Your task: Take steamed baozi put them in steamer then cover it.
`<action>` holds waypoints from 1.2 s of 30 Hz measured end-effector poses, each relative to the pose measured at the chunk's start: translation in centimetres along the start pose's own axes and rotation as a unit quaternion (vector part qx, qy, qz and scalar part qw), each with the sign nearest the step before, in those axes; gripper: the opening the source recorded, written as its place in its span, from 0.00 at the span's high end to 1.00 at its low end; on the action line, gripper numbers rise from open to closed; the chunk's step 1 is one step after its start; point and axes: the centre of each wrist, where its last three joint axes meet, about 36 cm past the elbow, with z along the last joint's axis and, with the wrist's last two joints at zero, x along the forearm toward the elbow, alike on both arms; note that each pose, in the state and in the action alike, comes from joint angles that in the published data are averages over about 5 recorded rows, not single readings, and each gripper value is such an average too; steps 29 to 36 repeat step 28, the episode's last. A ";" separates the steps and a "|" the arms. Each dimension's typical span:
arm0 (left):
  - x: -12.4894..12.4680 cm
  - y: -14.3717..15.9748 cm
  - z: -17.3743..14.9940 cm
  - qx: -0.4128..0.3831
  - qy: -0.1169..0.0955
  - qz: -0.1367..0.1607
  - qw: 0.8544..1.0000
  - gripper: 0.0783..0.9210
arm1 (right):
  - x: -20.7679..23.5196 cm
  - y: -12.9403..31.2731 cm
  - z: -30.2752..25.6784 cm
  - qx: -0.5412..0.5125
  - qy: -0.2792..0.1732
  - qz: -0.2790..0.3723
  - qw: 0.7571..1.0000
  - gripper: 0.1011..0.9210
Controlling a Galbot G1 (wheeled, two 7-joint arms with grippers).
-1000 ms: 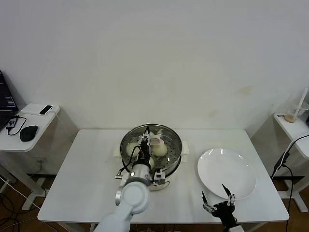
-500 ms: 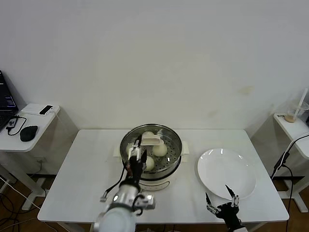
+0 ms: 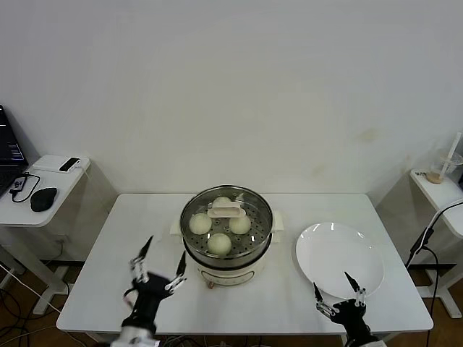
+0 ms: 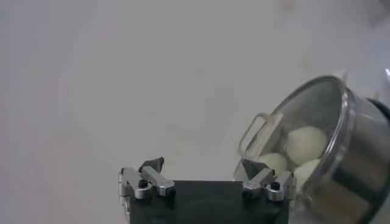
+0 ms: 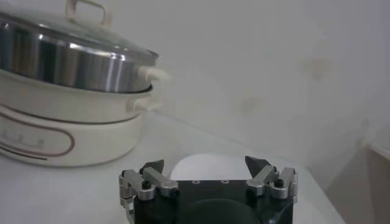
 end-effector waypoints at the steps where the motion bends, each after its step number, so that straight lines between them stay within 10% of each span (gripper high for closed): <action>1: 0.6 0.0 0.6 0.026 0.008 -0.006 1.000 0.12 | 0.1 -0.1 0.0 -0.006 -0.002 -0.001 1.000 0.12; 16: 7.1 -0.1 4.6 0.224 0.106 -0.092 0.964 0.12 | 3.0 0.3 -0.8 -0.076 0.018 -0.012 0.997 0.12; 36: 8.3 -0.2 3.8 0.268 0.126 -0.110 0.949 0.12 | 4.6 0.8 -1.5 -0.092 0.041 -0.009 0.995 0.12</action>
